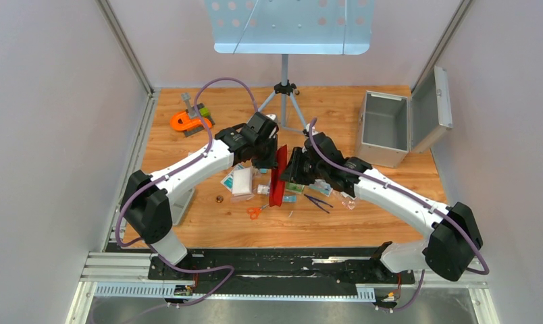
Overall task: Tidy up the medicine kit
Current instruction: Adjust the medicine pouch.
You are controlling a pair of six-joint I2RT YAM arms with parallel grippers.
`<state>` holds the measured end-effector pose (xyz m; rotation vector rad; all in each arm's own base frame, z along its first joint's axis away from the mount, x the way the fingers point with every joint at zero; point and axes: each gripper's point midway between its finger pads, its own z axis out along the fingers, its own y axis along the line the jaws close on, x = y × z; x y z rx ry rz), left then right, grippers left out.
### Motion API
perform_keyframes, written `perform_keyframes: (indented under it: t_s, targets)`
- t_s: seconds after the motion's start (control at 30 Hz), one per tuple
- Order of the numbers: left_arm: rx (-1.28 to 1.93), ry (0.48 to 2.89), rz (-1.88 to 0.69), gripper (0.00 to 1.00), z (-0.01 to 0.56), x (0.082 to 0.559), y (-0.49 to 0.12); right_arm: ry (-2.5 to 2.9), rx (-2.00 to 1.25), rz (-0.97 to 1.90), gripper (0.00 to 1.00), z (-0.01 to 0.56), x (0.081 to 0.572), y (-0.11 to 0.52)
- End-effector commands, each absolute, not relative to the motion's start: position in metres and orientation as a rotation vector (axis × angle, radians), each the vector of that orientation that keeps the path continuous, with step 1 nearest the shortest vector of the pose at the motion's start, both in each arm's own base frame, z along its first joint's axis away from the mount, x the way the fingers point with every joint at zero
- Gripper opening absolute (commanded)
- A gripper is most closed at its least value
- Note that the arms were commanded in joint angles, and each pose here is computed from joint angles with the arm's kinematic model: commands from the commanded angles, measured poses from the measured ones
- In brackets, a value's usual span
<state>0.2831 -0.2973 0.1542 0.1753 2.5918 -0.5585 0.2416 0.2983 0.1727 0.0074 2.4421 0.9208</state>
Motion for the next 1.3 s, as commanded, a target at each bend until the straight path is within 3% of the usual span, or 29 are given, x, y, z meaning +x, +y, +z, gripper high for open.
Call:
perform_keyframes:
  t_s: [0.0,0.03,0.27,0.33,0.37,0.43,0.5,0.8,0.93,1.0,1.13,1.27]
  targets:
    - [0.153,2.512,-0.611,0.0,0.186,0.288,-0.302,2.38,-0.008,0.893,0.09,0.18,0.251,0.298]
    - [0.157,2.517,-0.616,0.0,0.184,0.286,-0.302,2.363,-0.034,0.863,0.01,0.181,0.254,0.294]
    - [0.32,2.494,-0.669,0.02,0.183,0.271,-0.301,2.26,-0.482,0.839,0.0,0.205,0.262,0.275]
    - [0.388,2.467,-0.684,0.22,0.19,0.265,-0.299,2.266,-0.569,0.872,0.0,0.206,0.26,0.27]
    - [0.406,2.453,-0.685,0.45,0.196,0.263,-0.296,2.271,-0.605,0.891,0.0,0.205,0.258,0.269]
    - [0.458,2.429,-0.695,0.69,0.204,0.259,-0.291,2.283,-0.661,0.898,0.0,0.203,0.256,0.269]
    - [0.497,2.42,-0.716,0.75,0.211,0.255,-0.288,2.3,-0.663,0.875,0.0,0.201,0.258,0.267]
    - [0.411,2.431,-0.688,0.71,0.221,0.266,-0.269,2.438,-0.27,0.543,0.0,0.197,0.292,0.223]
    - [0.346,2.428,-0.74,0.7,0.224,0.269,-0.274,2.452,-0.167,0.563,0.0,0.203,0.288,0.222]
    - [0.319,2.414,-0.839,0.73,0.23,0.268,-0.287,2.465,-0.112,0.583,0.0,0.202,0.288,0.225]
    - [0.263,2.345,-1.012,0.95,0.243,0.268,-0.314,2.482,-0.029,0.578,0.0,0.197,0.29,0.228]
    - [0.262,2.39,-0.917,0.88,0.229,0.272,-0.324,2.479,-0.004,0.59,0.0,0.199,0.29,0.233]
